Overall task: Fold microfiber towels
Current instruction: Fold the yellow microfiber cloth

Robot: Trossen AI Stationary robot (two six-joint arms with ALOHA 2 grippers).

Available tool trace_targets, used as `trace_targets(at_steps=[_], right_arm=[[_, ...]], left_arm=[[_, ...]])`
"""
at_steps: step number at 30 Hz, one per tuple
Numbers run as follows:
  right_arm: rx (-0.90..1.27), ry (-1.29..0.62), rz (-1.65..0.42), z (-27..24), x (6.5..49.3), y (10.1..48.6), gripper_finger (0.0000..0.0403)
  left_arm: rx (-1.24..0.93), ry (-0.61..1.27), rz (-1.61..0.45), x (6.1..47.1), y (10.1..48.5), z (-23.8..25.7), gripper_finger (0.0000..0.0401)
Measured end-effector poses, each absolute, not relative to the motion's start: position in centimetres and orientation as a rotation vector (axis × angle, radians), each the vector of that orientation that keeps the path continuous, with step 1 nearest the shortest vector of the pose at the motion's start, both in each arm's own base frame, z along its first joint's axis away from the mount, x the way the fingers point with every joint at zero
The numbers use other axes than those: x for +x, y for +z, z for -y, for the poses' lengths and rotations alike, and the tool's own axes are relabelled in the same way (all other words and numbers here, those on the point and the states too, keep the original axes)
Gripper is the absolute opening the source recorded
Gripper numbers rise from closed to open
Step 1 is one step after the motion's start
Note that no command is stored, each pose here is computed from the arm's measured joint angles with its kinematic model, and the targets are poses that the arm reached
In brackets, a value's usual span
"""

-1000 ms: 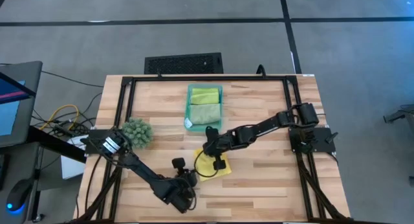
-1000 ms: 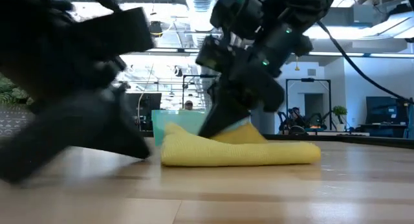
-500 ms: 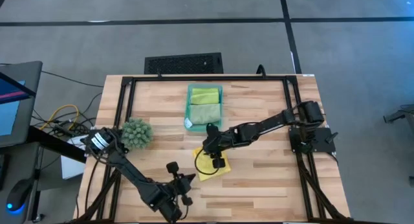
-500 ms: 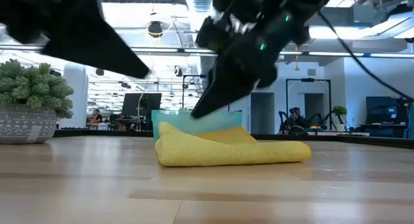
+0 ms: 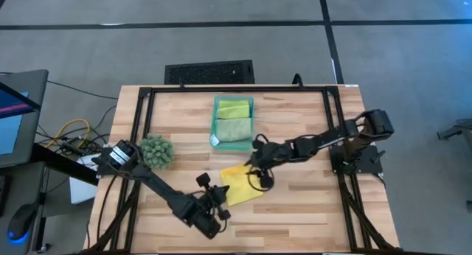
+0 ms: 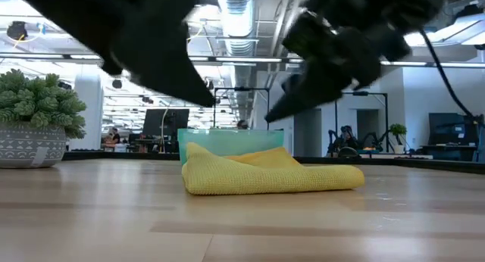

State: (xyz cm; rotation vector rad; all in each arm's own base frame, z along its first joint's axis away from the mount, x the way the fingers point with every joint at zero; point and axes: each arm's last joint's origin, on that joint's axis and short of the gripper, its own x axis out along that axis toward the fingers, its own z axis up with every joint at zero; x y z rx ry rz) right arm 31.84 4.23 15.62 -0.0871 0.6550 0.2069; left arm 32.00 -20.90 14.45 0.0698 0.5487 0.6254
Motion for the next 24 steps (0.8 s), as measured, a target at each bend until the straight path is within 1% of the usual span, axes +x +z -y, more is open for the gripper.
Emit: trace_targets(at_steps=[3, 9, 13, 15, 17, 21, 24], right_arm=[[-0.023, 0.213, -0.638, -4.2, 30.4, 13.6, 0.0171], [0.003, 0.187, -0.644, -3.8, 30.9, 10.7, 0.0132], [0.063, 0.066, -0.680, -3.2, 31.1, 9.7, 0.0104], [0.083, 0.019, -0.702, -2.9, 30.8, 9.7, 0.0092], [0.087, 0.012, -0.720, -2.8, 30.4, 10.2, 0.0081], [0.082, 0.046, -0.676, -3.7, 30.0, 12.5, 0.0068], [0.072, 0.082, -0.627, -4.6, 29.8, 13.8, 0.0065]], left_arm=[[0.054, 0.656, -0.598, 32.2, 13.1, 18.9, 0.0000], [-0.061, 0.658, -0.671, 31.1, 9.7, 16.1, 0.0000], [-0.067, 0.656, -0.677, 30.5, 9.2, 16.2, 0.0000], [-0.056, 0.645, -0.679, 30.3, 9.3, 16.6, 0.0000], [-0.056, 0.627, -0.672, 30.4, 9.6, 17.1, 0.0000], [-0.027, 0.615, -0.635, 31.2, 10.7, 17.9, 0.0000], [-0.009, 0.607, -0.622, 32.1, 11.9, 18.4, 0.0000]])
